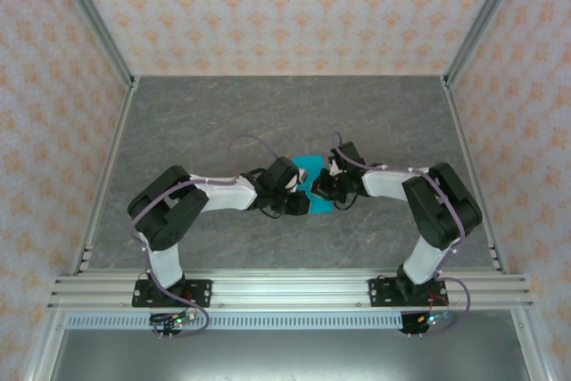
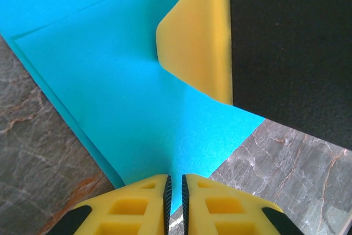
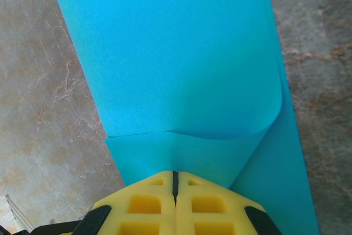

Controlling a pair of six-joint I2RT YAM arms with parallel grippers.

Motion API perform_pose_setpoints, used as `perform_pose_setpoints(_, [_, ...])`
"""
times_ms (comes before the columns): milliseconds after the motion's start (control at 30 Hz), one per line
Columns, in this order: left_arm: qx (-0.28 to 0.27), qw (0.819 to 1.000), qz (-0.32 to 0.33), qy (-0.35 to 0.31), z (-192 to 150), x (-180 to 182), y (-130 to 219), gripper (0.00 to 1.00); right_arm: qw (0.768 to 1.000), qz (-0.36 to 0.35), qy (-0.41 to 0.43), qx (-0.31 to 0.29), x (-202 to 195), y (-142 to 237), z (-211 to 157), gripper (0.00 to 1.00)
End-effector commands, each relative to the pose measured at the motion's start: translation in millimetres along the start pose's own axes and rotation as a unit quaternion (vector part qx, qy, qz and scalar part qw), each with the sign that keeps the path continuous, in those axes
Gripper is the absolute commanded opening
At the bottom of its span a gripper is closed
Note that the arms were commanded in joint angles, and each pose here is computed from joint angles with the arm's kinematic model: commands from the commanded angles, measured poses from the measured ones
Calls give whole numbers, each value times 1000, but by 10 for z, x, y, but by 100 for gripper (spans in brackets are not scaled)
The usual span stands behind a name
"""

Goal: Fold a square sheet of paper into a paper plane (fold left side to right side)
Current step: Fold the triangle a second time at the center of the table.

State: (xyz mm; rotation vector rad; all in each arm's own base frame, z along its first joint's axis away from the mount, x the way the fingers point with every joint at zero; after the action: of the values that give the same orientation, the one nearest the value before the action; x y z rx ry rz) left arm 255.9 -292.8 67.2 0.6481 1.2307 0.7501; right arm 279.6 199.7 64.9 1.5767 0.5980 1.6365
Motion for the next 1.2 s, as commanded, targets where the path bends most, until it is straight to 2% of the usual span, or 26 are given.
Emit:
perform_pose_setpoints(0, [-2, 1000, 29, -2, 18, 103, -27, 16, 997, -72, -17, 31, -284, -92, -145, 0])
perform_pose_setpoints(367, [5, 999, 48, 4, -102, 222, 14, 16, 996, -81, -17, 35, -301, -85, -153, 0])
perform_pose_setpoints(867, [37, 999, 7, -2, -407, 245, 76, 15, 995, -89, -18, 43, -319, -106, -157, 0])
perform_pose_setpoints(1167, [-19, 1000, -14, -8, -194, 33, 366, 14, 995, -89, -19, 45, -321, -106, -163, 0])
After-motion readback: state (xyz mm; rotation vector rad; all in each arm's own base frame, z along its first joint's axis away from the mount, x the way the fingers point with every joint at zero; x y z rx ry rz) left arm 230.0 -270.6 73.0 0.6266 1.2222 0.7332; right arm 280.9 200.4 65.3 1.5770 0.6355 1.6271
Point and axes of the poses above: each hand's point on the last joint's axis, 136 mm out from that joint toward the fingers, its own y axis back along the fingers, its own x axis along the line the jaws close on, z = x × y, the point moved 6 cm from there along y, back along the fingers, and after that the axes turned 6 degrees about y, right-handed, at the moved point
